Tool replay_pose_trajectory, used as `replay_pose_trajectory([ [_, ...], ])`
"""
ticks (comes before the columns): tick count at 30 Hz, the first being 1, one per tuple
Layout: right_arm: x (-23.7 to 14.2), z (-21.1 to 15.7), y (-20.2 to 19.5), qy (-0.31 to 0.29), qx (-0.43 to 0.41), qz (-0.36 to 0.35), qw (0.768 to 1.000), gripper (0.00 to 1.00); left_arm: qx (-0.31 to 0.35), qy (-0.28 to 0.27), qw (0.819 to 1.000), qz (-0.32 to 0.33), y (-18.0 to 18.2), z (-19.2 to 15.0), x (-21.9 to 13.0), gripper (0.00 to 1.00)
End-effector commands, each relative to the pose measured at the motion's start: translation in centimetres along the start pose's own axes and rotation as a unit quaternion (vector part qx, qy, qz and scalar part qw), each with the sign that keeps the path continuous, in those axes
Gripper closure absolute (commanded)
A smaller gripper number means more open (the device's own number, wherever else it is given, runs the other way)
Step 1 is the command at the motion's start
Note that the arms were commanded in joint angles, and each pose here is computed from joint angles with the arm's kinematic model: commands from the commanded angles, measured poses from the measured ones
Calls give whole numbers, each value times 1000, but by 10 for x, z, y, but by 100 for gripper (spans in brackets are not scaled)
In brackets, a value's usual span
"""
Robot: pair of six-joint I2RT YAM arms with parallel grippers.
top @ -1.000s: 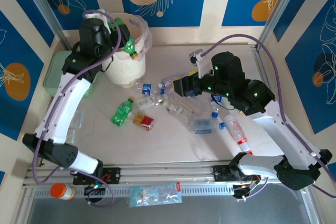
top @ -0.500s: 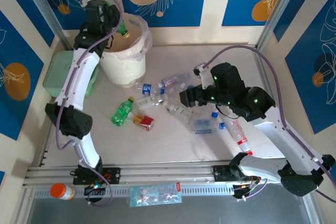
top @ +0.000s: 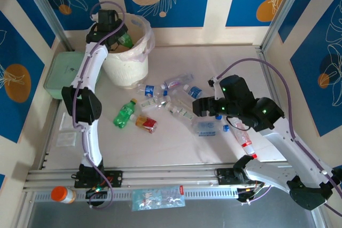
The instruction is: Put the plastic bottles in the bin
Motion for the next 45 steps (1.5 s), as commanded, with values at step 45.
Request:
replay_pose_trajectory([
  [45,-28,17,11,-50,52,164,984,19,191,95,894,-393,-8,-111,-304,15],
])
Point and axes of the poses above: each hand's point on the last joint's axis, 136 mm out from that joint toward the fingers, its own x axis out along the fingers, its own y axis along the line the jaws close on, z = x × y, the point moved 7 cm from there along -x, back along the fingers, and after that the axes turned 2 degrees about -x, right-handed, at the moved point
